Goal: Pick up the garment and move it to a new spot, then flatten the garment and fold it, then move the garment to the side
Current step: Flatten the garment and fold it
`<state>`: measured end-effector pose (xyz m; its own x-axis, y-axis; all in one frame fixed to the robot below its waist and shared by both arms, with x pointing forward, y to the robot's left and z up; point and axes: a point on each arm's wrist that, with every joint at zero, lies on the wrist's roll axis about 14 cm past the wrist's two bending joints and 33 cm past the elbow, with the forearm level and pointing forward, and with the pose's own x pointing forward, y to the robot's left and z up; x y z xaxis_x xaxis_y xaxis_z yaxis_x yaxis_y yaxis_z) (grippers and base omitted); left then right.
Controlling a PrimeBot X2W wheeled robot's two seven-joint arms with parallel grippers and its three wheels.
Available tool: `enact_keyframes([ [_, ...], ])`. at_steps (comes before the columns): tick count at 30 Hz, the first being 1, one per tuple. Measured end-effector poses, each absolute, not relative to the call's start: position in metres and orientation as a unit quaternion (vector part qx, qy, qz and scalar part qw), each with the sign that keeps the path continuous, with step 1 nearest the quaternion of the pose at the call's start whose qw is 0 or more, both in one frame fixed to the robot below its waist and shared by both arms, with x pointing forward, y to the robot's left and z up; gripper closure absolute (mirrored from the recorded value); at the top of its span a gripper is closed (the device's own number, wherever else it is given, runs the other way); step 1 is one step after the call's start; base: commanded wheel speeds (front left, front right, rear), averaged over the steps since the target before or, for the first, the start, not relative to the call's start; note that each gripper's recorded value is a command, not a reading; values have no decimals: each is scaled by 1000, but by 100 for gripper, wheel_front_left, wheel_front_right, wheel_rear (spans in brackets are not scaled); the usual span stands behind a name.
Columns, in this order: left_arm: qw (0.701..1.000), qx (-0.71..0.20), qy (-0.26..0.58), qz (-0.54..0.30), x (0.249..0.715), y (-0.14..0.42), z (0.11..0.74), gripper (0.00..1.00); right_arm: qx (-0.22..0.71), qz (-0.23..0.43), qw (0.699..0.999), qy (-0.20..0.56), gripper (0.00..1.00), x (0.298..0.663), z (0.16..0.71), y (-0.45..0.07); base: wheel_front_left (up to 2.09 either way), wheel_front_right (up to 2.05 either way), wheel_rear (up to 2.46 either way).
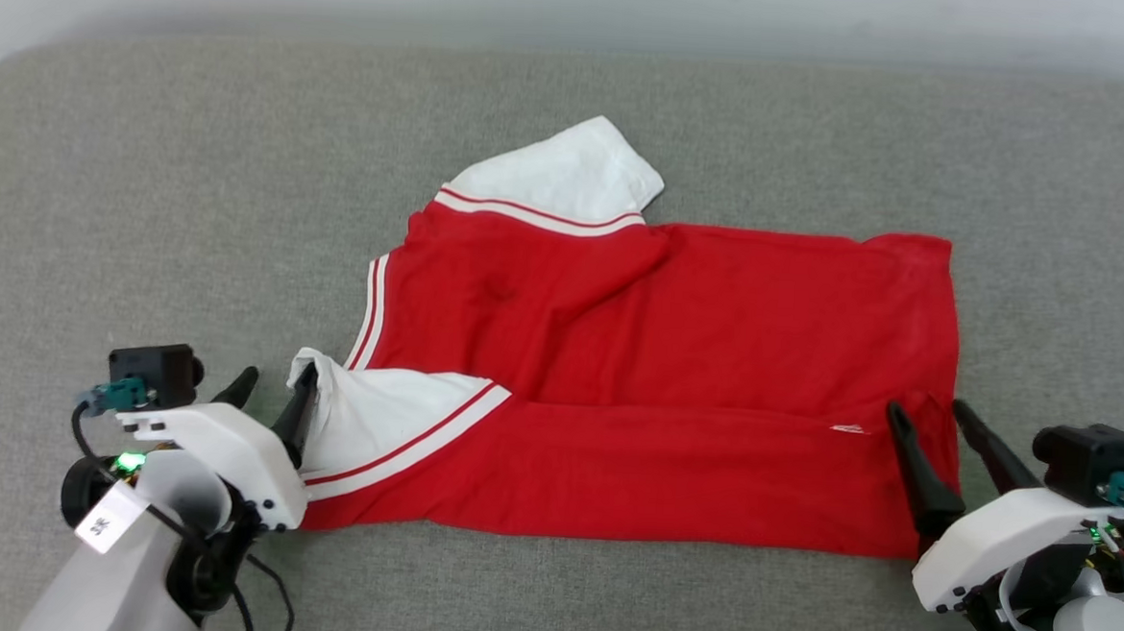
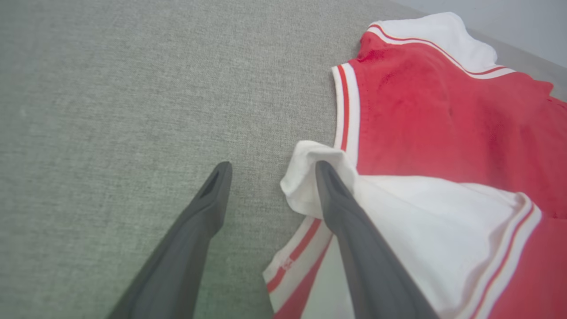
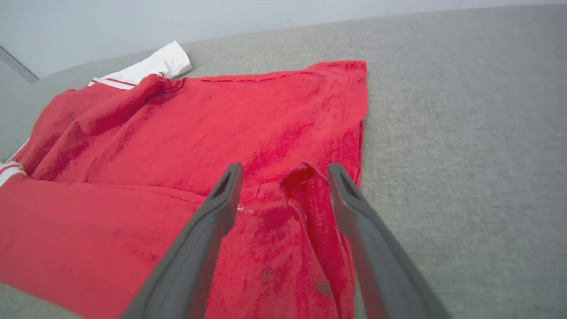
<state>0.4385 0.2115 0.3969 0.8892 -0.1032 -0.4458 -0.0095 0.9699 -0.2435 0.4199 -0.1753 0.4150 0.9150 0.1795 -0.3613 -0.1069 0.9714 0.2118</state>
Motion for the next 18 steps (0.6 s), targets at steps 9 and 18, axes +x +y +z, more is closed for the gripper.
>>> enact_keyframes([
  [9,971,-78,228,-6,425,243,429,0,92,38,994,52,0,411,478,-190,0,0,0],
  [18,947,-61,310,-49,406,239,446,0,88,8,996,10,0,387,506,-204,0,0,0],
])
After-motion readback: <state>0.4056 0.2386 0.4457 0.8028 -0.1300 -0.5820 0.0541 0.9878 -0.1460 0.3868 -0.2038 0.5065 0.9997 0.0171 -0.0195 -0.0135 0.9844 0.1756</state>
